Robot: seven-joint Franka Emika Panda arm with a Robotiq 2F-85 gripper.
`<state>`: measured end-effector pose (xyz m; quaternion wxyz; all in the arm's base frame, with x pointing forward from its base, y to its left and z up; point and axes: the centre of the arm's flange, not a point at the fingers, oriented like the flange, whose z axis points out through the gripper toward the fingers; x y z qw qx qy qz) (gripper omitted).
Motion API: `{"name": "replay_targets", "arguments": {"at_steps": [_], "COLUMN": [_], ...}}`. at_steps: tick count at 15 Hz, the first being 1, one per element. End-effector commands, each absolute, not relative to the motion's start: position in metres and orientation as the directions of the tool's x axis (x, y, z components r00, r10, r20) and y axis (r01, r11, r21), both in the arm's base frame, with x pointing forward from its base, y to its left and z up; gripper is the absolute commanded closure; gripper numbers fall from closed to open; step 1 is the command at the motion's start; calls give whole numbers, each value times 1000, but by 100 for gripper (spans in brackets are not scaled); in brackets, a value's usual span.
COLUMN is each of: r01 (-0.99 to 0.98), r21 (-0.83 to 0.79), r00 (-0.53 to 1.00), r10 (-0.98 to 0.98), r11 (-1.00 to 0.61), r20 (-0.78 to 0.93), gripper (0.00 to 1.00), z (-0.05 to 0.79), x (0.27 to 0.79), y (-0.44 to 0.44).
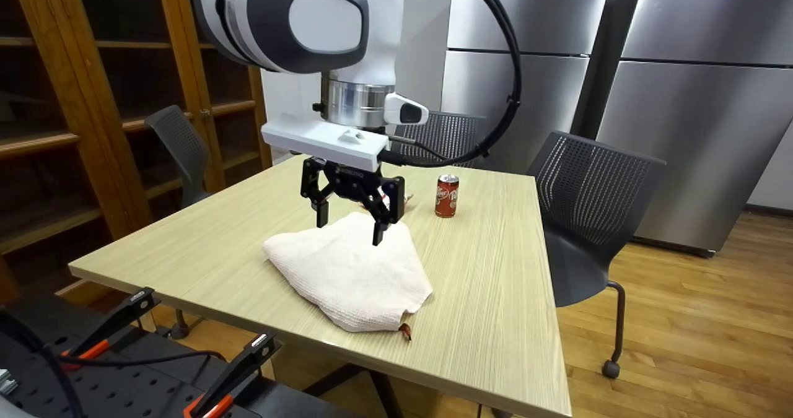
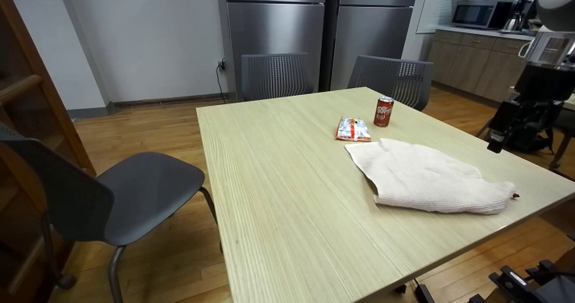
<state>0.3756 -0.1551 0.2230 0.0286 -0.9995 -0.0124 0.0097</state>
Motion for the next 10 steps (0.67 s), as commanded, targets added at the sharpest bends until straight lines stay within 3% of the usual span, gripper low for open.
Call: {"name": "replay_targets", "arguments": {"at_steps": [1,10], "r01": [32,39], "r21": [-57,-56], "r00": [999,999], "r10": [33,40], "r11": [-998,-998], "r20": [-19,-16], "gripper": [0,0], "z": [225,228], "x": [374,370], "y": [-148,-142]}}
